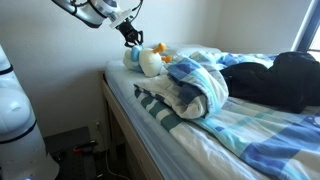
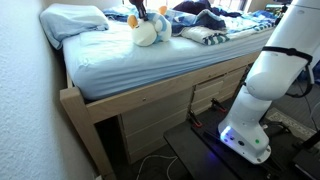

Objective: Place the stuffed duck under the the duvet cover

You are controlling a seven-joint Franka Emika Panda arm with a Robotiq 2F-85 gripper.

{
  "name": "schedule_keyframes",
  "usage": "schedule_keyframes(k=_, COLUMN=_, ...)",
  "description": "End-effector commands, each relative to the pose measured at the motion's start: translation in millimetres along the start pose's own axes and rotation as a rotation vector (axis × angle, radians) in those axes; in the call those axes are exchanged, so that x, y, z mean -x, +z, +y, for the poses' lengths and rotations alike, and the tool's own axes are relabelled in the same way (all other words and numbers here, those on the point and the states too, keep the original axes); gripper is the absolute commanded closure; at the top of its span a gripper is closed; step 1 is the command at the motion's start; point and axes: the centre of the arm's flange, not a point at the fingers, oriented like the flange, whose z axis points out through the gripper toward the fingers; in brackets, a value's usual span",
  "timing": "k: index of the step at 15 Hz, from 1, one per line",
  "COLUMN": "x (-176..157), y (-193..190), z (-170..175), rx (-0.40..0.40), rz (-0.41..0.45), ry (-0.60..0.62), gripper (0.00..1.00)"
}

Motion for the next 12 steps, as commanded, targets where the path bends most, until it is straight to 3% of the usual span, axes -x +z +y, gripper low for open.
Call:
schedule_keyframes(k=1, x=-6, y=23, z=-16, rx=0.008, rz=0.023, ry=-0.027, gripper=0.98)
schedule_keyframes(k=7, x=-6, y=8, z=-19, rx=0.000, rz=0.068, ry=0.023, gripper=0.98)
schedule_keyframes(k=8, x=-6, y=4, z=-19, rx=-0.002, rz=0.084, ry=0.034, gripper=0.78)
schedule_keyframes(k=9, x=-6, y=-2, z=-18, rx=-0.006, rz=0.098, ry=0.035, gripper=0.66)
schedule_keyframes(k=12, x=-6, y=-23, z=-14, rx=-0.024, rz=0.147, ry=0.040, gripper=0.45)
